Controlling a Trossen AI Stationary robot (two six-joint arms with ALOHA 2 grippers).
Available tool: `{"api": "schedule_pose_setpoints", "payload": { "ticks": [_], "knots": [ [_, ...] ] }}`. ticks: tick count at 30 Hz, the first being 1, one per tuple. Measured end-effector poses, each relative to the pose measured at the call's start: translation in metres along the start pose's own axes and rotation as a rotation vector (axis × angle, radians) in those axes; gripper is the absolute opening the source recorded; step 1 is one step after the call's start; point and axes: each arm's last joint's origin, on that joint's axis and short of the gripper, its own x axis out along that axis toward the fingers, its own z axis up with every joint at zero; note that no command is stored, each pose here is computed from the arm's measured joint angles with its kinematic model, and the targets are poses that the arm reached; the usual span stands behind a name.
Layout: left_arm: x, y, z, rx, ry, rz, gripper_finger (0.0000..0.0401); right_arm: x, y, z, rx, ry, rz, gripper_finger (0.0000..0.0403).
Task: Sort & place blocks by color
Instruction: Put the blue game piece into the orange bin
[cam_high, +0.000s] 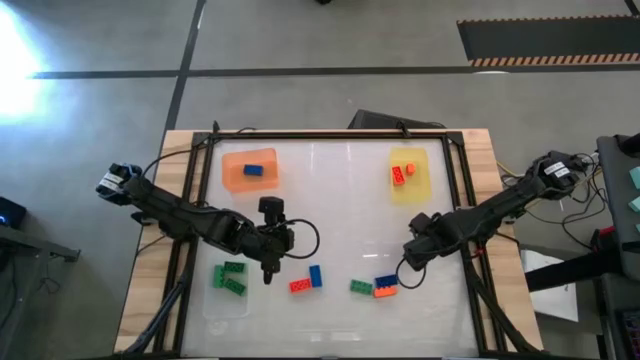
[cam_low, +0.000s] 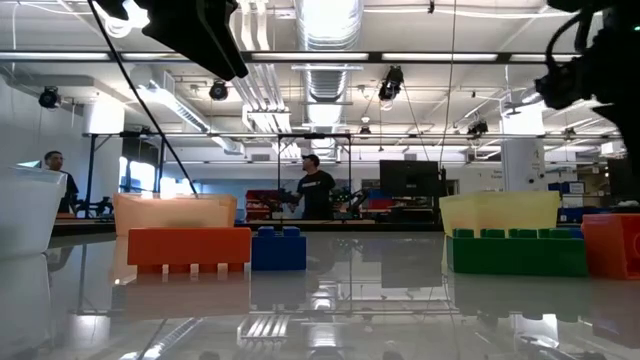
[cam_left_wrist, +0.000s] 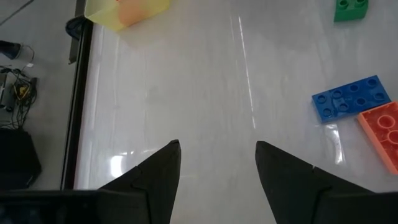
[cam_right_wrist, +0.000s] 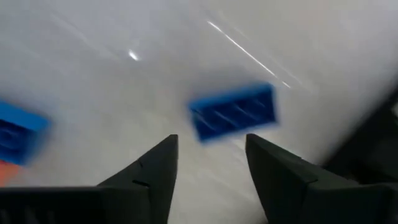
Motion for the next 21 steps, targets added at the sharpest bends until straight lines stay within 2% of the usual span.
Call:
{"api": "schedule_pose_setpoints", "payload": {
  "ticks": [4, 11, 15, 19, 21],
  "knots": [
    [0.0, 0.0, 0.0, 0.0, 0.0, 0.0, 0.0192, 0.003, -0.012, -0.007, 0.017, 0.089, -0.114, 0.0132],
    [0.002, -0.001, -0.003, 0.007, 0.011, 0.001, 0.0192, 0.027, -0.027, -0.01, 0.099, 0.088, -0.21, 0.0022],
    [0.003, -0.002, -0.004, 0.011, 0.015, 0.001, 0.0192, 0.025, -0.025, -0.007, 0.144, 0.0, -0.205, 0.0011],
    [0.003, -0.002, -0.005, 0.013, 0.019, 0.001, 0.0192, 0.028, -0.023, -0.008, 0.226, 0.029, -0.18, 0.0009],
    [0.003, -0.002, -0.005, 0.015, 0.022, 0.001, 0.0192, 0.03, -0.017, -0.007, 0.275, 0.041, -0.115, 0.0009]
  ]
}}
